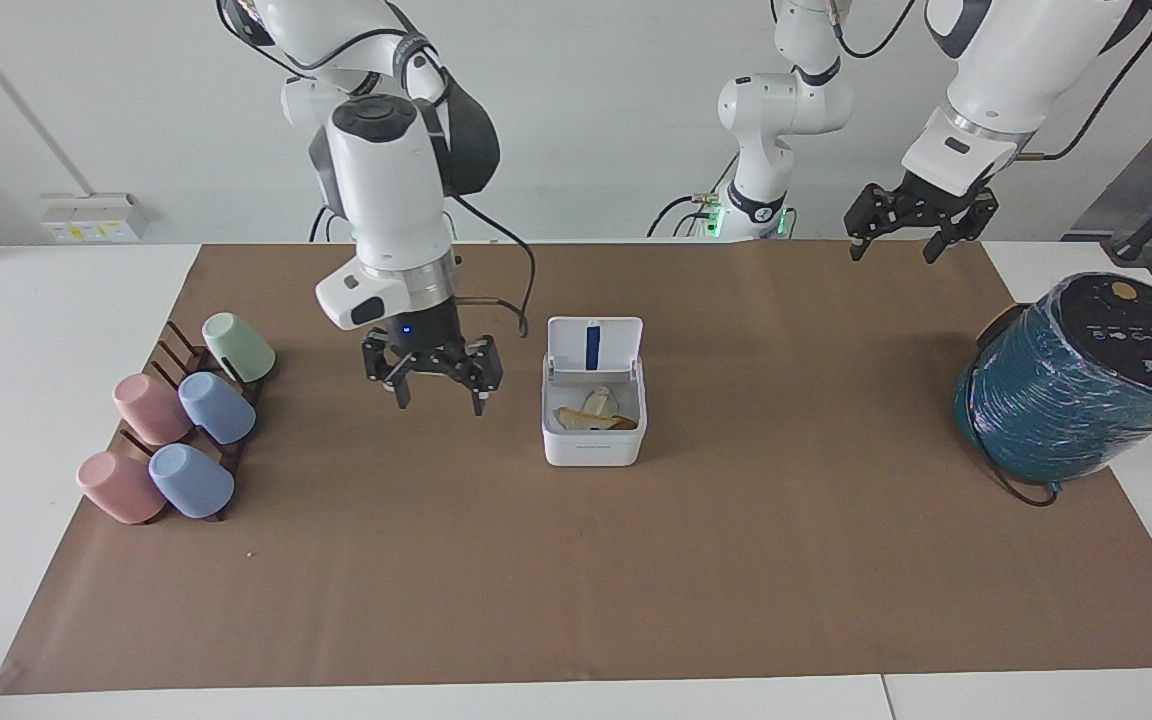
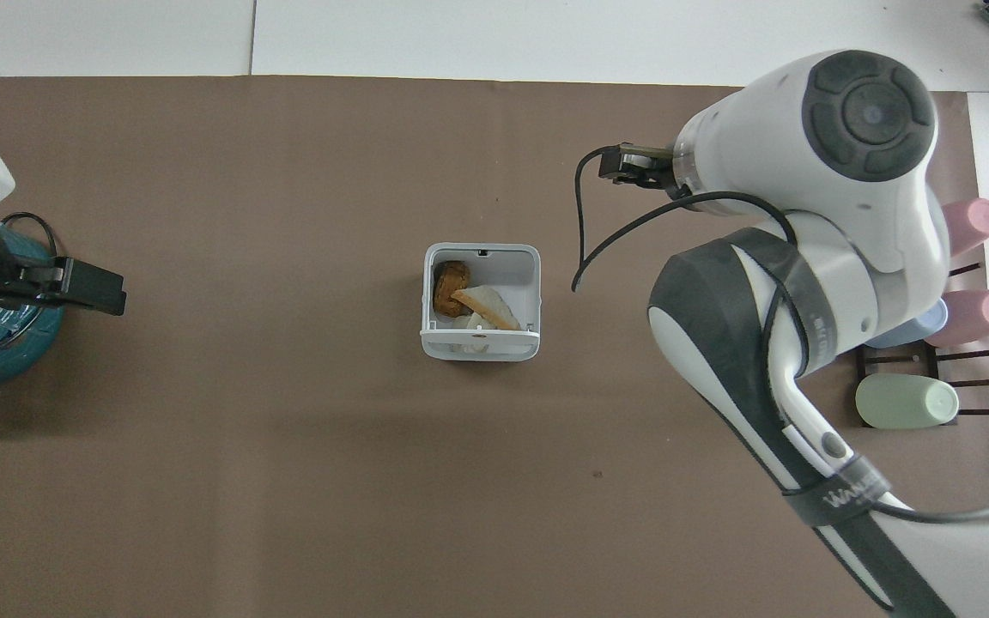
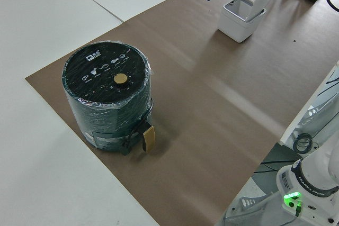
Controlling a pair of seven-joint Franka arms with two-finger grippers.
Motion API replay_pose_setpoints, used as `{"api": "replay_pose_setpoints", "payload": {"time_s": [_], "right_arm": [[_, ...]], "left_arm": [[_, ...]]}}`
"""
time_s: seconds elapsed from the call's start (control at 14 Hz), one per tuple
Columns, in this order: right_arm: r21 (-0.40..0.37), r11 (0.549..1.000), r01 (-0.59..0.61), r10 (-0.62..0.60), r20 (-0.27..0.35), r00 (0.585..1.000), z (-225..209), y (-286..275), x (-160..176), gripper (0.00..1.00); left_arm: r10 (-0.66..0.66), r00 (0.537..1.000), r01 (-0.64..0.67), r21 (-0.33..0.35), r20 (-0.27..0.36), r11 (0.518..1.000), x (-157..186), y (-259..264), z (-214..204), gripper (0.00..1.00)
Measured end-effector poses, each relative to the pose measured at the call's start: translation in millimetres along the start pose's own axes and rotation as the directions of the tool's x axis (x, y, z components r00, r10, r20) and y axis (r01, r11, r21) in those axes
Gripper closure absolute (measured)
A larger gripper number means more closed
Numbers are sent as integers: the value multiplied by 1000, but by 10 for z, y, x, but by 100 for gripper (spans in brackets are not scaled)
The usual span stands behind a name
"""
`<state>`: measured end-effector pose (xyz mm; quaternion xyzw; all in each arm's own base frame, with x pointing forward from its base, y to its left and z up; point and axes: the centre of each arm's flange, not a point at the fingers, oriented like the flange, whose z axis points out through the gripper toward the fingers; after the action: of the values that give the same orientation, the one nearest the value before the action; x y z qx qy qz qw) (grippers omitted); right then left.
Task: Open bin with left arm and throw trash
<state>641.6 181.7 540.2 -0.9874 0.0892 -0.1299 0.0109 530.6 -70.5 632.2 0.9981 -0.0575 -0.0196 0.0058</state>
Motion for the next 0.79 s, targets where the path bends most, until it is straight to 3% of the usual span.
{"api": "replay_pose_setpoints", "payload": {"time_s": [0.5, 0.79], "right_arm": [[-139, 990, 2, 7, 62, 998, -709, 1136, 62, 0], [-128, 992, 21, -5, 127, 992, -1074, 1830, 2, 0]], "left_arm": [[-9, 1000, 9, 0, -5, 1000, 6, -48, -4, 0], [-9, 1000, 9, 0, -11, 1000, 13, -48, -10, 0]]}}
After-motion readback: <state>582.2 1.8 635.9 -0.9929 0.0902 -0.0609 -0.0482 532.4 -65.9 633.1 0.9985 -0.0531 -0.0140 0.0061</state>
